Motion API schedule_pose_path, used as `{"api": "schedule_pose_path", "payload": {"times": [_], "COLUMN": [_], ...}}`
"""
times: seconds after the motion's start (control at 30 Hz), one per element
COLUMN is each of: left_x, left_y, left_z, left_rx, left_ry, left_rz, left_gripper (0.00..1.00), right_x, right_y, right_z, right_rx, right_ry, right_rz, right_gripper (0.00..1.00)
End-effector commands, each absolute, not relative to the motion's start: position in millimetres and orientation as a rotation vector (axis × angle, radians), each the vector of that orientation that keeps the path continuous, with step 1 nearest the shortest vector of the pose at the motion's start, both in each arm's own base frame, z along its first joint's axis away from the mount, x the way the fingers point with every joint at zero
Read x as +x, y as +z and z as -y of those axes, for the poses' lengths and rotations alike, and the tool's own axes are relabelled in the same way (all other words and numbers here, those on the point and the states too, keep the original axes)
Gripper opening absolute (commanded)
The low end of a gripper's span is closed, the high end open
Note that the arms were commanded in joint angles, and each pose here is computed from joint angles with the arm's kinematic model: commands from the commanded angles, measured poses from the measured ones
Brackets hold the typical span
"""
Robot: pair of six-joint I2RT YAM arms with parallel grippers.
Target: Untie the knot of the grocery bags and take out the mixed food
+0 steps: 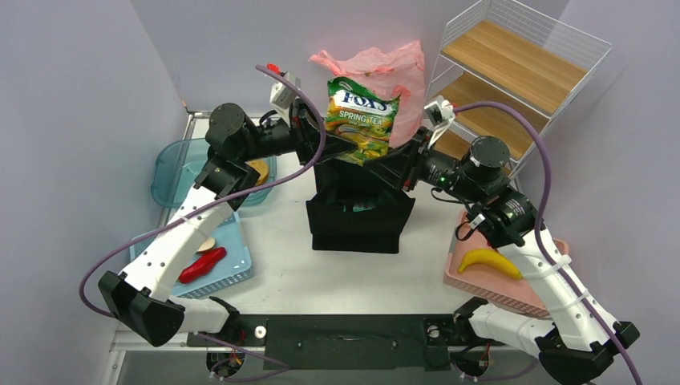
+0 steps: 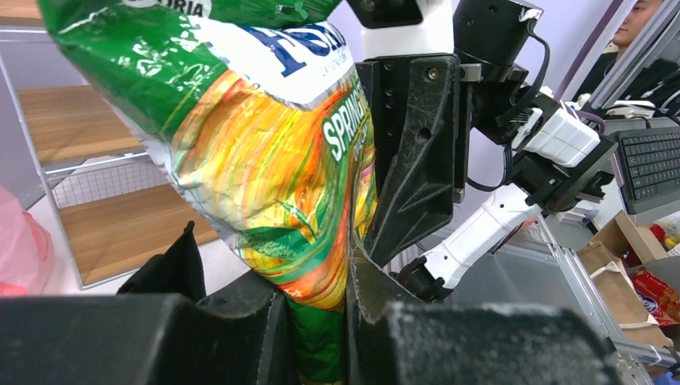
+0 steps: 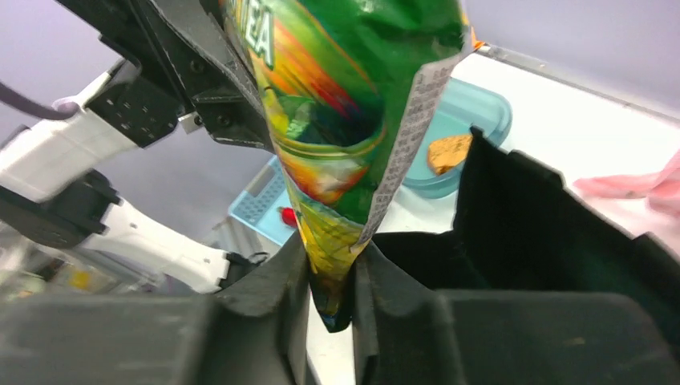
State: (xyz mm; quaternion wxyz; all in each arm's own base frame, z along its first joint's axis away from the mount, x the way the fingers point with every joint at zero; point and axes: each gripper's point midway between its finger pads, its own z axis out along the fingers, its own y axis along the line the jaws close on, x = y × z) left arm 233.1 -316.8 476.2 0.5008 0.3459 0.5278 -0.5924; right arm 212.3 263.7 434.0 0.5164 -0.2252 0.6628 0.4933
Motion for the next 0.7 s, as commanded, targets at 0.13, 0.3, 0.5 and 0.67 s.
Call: {"api": "schedule_pose_path", "payload": {"times": [0.13, 0.3, 0.5, 0.67], "left_x": [252, 298, 307, 303], "left_y": [516, 517, 510, 504], "left_z": [299, 262, 245, 246], "left_rx": [0.803, 0.692, 0.706, 0.722], "left_ry": [-1.267, -1.089, -0.984, -0.991], "left_rz": [-1.144, -1.174, -1.179, -1.191], "left_gripper": [0.59, 0.68, 0.69, 0.69], "right_x": [229, 242, 262, 294], "right_y": [463, 459, 441, 433], "right_z": [-236, -209, -180, -155], "right_rx": [-0.446, -0.29, -0.074, 0.018], "right_ry": [1.098, 1.066, 1.02, 0.926], "right_rz": [-1.483, -1.496, -1.507, -1.49], "right_gripper": [0.0, 0.0, 0.0, 0.0]}}
